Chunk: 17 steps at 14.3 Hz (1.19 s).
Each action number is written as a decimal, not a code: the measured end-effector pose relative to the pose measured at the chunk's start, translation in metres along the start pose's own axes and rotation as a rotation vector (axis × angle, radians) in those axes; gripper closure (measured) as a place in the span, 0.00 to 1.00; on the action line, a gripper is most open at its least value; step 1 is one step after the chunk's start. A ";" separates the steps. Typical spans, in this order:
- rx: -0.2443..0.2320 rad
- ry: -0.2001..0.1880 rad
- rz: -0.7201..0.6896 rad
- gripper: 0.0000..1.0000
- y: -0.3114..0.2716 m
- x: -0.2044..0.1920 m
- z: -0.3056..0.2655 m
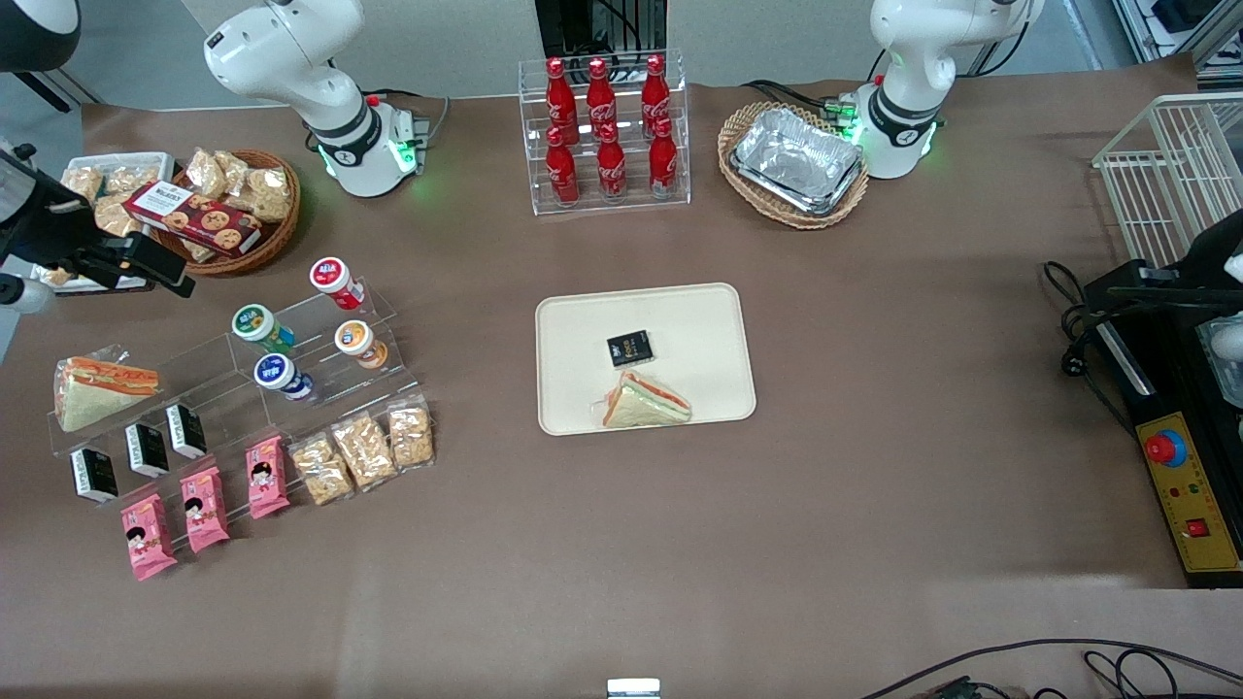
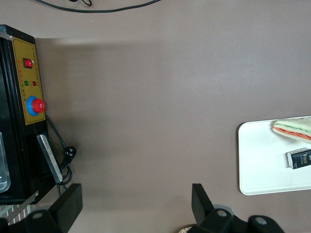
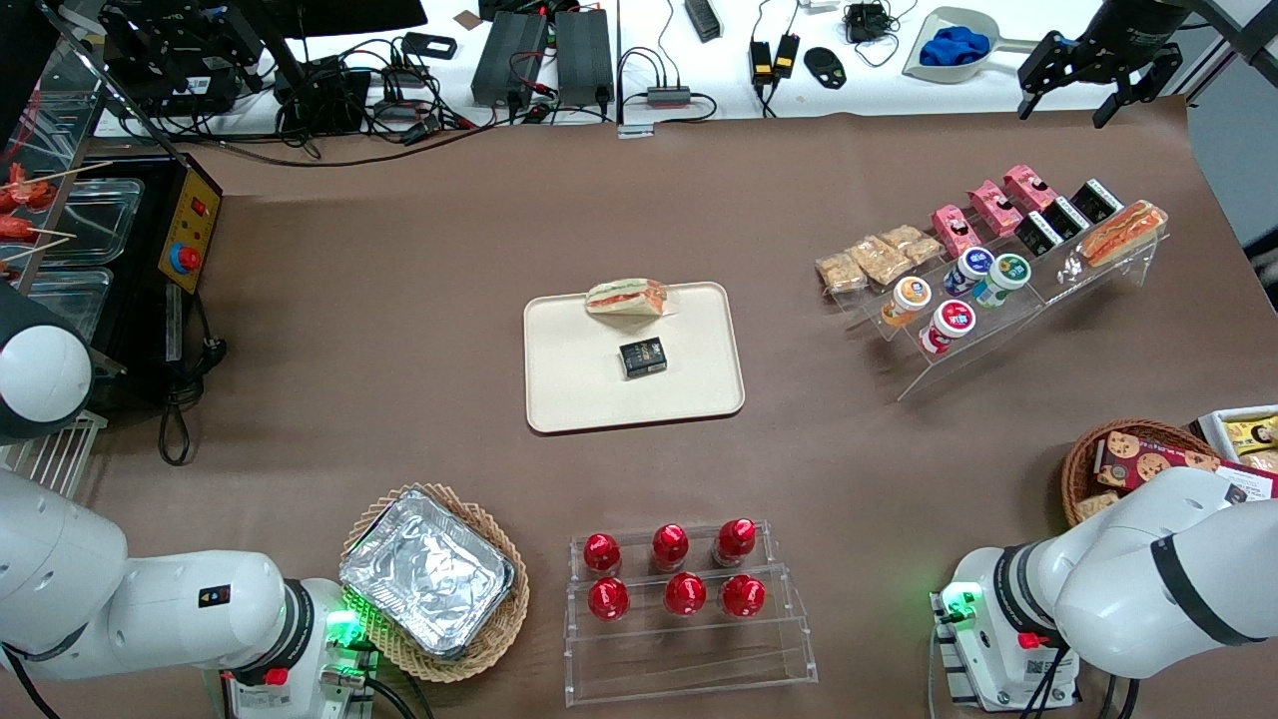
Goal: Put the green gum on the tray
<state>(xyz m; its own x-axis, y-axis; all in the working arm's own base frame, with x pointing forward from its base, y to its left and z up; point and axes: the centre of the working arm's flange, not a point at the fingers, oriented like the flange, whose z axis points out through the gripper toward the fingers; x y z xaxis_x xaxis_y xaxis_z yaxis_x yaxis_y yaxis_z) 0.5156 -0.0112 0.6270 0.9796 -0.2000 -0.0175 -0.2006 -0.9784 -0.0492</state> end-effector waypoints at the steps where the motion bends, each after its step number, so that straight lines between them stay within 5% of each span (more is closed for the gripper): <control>1: 0.002 -0.001 0.002 0.00 0.004 0.001 0.000; 17: 0.023 -0.073 -0.103 0.00 0.041 -0.005 0.011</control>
<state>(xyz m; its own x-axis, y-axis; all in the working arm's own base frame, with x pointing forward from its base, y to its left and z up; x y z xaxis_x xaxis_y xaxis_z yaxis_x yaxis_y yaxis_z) 0.5020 -0.0497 0.6145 0.9922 -0.0930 -0.0835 -0.0995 -0.9921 -0.0769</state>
